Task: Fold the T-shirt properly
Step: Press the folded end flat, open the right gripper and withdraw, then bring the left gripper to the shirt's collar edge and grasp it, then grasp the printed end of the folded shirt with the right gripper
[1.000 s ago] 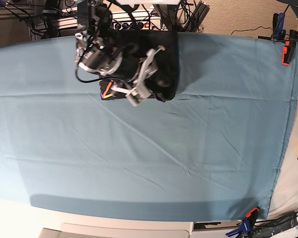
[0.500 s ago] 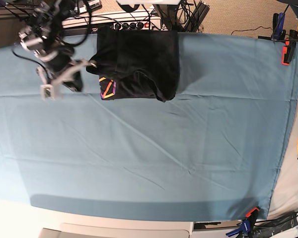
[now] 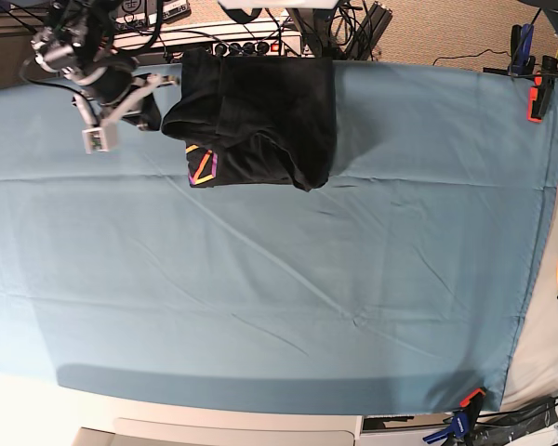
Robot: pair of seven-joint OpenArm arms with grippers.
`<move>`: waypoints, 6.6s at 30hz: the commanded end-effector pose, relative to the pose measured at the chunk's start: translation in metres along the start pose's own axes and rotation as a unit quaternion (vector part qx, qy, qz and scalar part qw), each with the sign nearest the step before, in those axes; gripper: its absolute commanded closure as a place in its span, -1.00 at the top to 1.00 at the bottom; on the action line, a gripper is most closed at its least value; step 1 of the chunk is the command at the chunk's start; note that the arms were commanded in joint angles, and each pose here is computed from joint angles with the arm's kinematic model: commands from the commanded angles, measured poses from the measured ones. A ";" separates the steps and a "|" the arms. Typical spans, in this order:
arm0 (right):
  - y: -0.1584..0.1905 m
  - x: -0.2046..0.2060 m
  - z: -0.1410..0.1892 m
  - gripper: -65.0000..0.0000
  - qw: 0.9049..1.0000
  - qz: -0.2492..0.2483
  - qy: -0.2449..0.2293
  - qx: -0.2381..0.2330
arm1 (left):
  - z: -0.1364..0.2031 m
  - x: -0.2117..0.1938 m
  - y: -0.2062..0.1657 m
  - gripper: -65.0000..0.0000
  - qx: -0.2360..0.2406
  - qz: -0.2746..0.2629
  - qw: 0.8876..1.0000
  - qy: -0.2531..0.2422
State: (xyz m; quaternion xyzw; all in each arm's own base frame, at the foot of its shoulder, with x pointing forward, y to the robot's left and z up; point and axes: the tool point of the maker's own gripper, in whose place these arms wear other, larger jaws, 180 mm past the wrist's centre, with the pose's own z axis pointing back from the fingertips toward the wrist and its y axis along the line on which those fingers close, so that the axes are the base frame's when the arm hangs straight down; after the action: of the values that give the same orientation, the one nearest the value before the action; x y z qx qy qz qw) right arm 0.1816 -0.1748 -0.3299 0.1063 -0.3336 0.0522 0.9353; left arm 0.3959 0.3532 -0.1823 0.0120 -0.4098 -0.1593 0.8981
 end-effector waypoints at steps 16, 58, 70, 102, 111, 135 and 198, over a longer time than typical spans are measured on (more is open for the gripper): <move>0.119 -0.008 -0.026 -1.00 0.983 0.096 0.028 0.152 | 0.014 0.018 0.010 -0.44 0.015 -0.008 0.999 -0.027; 0.034 0.125 -0.032 -0.29 0.962 0.225 -0.156 0.006 | -0.058 -0.126 -0.136 -0.44 -0.171 0.103 0.976 0.089; 0.010 0.140 -0.111 0.05 0.985 0.109 -0.092 0.099 | -0.076 -0.137 -0.205 -0.17 -0.239 0.143 0.956 0.087; 0.021 0.153 -0.113 0.05 0.982 0.088 -0.084 0.145 | 0.004 -0.195 -0.358 -0.17 -0.344 0.138 0.921 0.119; 0.021 0.153 -0.113 0.05 0.982 0.088 -0.084 0.145 | 0.001 -0.185 -0.389 -0.17 -0.353 0.200 0.908 0.106; 0.044 0.139 -0.125 0.05 0.977 0.137 -0.048 0.154 | 0.053 -0.175 -0.428 -0.17 -0.394 0.206 0.893 0.078; 0.006 0.133 -0.097 0.05 0.971 0.167 -0.006 0.171 | 0.022 -0.204 -0.424 -0.17 -0.355 0.239 0.895 0.122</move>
State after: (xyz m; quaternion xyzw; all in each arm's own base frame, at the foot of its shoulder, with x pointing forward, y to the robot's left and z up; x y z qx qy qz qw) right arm 0.3338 -0.1389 -0.3317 0.2127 -0.3182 0.2599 0.8865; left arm 0.1344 0.0170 -0.3892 -0.3754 -0.1910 -0.0719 0.9041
